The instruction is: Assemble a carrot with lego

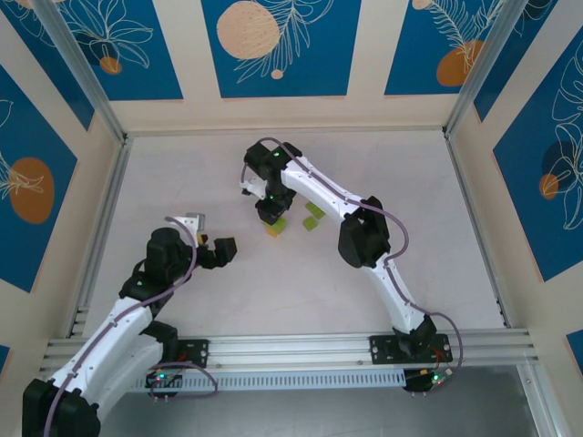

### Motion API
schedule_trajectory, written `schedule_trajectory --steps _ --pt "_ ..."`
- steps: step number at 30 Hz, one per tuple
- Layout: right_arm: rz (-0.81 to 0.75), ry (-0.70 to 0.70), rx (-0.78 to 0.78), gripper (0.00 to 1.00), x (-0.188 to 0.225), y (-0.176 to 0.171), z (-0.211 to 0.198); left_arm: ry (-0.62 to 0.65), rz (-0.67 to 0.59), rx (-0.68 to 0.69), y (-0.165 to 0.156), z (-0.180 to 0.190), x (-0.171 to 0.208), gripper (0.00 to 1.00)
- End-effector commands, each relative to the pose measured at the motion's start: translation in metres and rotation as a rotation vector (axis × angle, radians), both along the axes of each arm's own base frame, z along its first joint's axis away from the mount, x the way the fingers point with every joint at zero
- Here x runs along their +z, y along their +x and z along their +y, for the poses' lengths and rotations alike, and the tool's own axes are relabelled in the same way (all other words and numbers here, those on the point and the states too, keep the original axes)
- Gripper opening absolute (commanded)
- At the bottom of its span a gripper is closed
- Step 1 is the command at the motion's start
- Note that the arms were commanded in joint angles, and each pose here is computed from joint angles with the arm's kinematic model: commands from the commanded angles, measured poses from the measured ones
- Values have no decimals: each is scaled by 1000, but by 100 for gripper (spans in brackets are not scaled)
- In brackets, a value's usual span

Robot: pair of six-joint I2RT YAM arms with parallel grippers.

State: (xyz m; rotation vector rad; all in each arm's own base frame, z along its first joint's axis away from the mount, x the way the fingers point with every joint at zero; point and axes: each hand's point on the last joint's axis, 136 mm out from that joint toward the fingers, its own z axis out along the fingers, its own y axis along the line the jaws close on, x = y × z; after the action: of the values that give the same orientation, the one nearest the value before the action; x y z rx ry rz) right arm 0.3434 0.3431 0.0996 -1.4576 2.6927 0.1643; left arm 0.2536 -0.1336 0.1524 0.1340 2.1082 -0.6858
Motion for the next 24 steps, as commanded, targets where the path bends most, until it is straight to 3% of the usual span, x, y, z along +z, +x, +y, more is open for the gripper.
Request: schedule_trajectory --steps 1,10,24 --pt "54 12 194 31 11 -23 -3 28 -29 -17 -1 -2 5 99" --pt "72 1 220 39 6 -40 10 46 -29 -32 -5 -7 3 99" --pt "14 102 145 68 39 -25 23 48 -29 -33 -5 -7 3 99"
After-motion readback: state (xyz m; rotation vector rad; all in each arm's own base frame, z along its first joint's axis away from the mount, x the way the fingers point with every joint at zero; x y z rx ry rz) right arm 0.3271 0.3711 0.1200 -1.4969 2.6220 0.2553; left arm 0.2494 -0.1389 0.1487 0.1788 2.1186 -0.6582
